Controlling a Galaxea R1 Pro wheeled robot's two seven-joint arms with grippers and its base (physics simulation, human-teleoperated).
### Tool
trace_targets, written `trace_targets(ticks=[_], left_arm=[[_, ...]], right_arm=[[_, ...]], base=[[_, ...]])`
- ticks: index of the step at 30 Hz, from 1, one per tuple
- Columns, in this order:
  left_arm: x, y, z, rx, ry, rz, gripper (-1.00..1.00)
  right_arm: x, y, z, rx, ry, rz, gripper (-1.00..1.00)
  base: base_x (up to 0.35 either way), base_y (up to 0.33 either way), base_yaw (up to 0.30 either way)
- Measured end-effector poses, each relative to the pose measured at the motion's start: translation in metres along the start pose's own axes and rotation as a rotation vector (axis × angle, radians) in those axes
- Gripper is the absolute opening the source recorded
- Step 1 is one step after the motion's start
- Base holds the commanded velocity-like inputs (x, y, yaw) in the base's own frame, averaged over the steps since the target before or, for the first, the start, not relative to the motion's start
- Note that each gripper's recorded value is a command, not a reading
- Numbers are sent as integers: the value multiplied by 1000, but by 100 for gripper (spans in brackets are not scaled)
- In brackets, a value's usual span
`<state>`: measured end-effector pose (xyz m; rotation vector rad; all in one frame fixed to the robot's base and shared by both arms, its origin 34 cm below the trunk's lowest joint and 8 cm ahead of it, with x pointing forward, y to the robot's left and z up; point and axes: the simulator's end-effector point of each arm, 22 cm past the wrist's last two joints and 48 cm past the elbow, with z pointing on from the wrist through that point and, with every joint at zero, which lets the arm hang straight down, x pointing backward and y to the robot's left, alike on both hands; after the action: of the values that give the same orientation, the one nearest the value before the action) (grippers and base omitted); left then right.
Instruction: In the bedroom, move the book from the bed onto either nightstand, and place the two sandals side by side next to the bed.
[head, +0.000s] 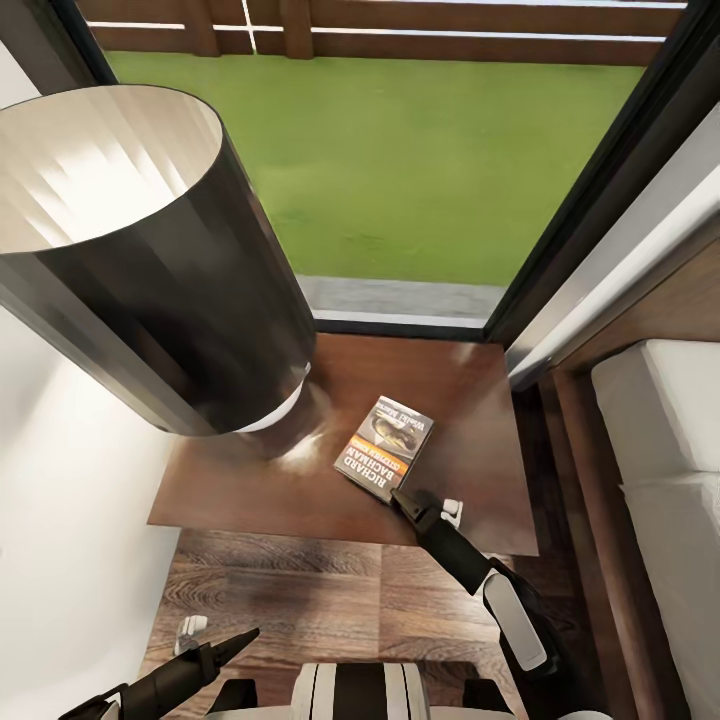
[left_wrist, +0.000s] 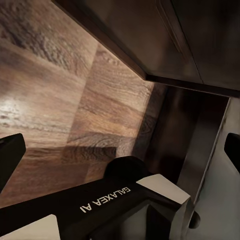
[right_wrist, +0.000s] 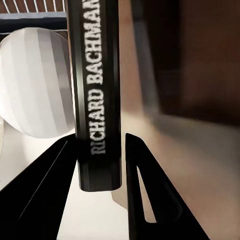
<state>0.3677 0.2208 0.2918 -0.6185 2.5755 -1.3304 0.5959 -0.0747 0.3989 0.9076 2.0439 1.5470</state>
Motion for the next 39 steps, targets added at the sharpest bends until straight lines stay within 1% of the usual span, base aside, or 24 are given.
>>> trace_targets(ticks=[6, 7, 30, 39], left_arm=[[0, 0, 0, 0, 0, 0, 100], [0, 0, 0, 0, 0, 0, 100], [0, 0, 0, 0, 0, 0, 100], [0, 0, 0, -1, 0, 0, 100]], right_arm=[[0, 0, 0, 2, -1, 0, -100], [0, 0, 0, 1, -1, 0, 100], [-1, 0, 0, -1, -2, 2, 100], [-1, 1, 0, -2, -3, 3, 100]], base=[[0, 0, 0], [0, 0, 0], [0, 0, 0], [-105, 0, 0]])
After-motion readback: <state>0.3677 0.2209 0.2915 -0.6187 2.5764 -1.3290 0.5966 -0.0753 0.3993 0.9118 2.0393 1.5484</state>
